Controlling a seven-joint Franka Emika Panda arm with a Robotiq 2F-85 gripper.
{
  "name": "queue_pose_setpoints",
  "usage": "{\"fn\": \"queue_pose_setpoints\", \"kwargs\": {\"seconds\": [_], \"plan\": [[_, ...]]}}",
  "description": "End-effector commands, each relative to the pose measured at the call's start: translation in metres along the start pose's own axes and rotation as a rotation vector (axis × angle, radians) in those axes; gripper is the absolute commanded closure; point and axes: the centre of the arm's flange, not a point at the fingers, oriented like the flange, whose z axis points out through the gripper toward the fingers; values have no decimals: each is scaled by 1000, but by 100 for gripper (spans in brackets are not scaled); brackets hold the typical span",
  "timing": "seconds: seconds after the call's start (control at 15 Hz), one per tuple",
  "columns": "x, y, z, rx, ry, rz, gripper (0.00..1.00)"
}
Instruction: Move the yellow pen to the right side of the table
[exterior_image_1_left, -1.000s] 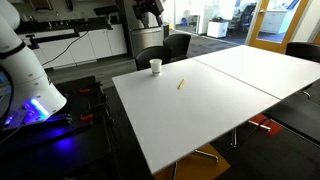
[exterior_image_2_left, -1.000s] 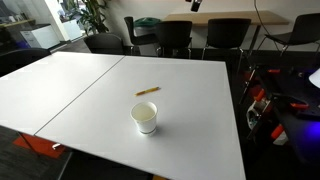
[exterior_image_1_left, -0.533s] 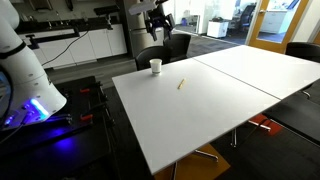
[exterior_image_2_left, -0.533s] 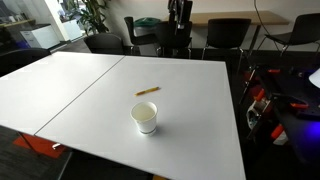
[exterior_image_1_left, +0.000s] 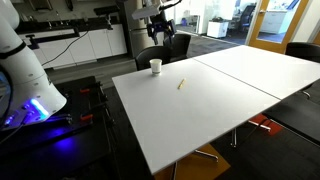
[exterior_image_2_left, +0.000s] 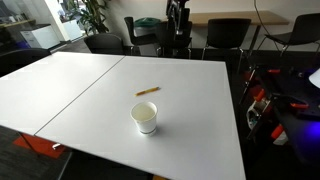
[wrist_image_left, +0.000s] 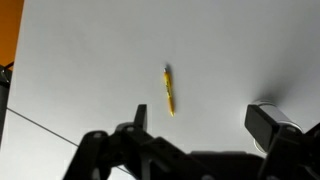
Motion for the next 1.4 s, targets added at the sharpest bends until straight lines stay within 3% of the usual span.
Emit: {"fn": "queue_pose_setpoints", "kwargs": {"seconds": [0.0,0.8,1.33], "plan": [[1,3,1,-1,16,5,0],[71,27,101,47,26,-140,0],[75,28,175,118,-2,-156,0]]}}
